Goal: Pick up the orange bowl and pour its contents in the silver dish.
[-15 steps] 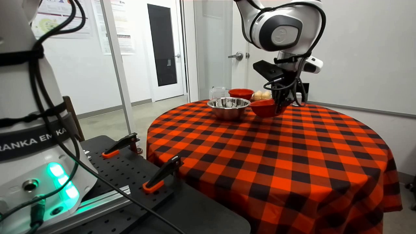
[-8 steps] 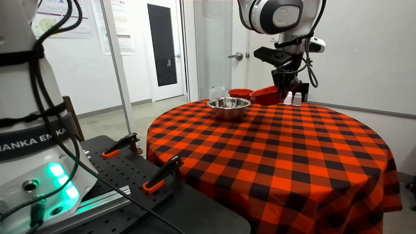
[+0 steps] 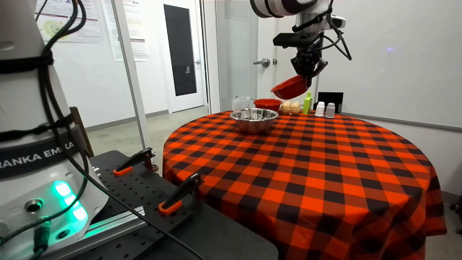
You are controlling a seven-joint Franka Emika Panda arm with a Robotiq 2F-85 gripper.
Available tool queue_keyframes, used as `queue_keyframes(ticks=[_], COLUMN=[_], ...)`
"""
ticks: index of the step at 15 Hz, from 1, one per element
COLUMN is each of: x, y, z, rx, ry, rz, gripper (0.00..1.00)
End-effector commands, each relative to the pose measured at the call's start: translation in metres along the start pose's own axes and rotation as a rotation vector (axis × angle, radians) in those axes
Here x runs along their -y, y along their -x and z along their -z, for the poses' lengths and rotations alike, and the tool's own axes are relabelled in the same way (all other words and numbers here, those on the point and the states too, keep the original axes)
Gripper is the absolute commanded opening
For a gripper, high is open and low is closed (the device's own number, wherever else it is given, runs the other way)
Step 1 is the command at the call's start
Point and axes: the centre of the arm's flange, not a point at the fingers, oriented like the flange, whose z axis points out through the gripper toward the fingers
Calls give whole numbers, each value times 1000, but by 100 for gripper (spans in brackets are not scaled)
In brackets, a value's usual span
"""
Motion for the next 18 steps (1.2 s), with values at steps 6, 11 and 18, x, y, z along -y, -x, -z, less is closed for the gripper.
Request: queue_keyframes(ticks=[6,11,18], x=[102,129,169], y=[-16,-1,21], z=[10,6,-6], rx=[-25,-84,-129], ry=[153,326,475], rz=[242,294,372], gripper=[2,2,2])
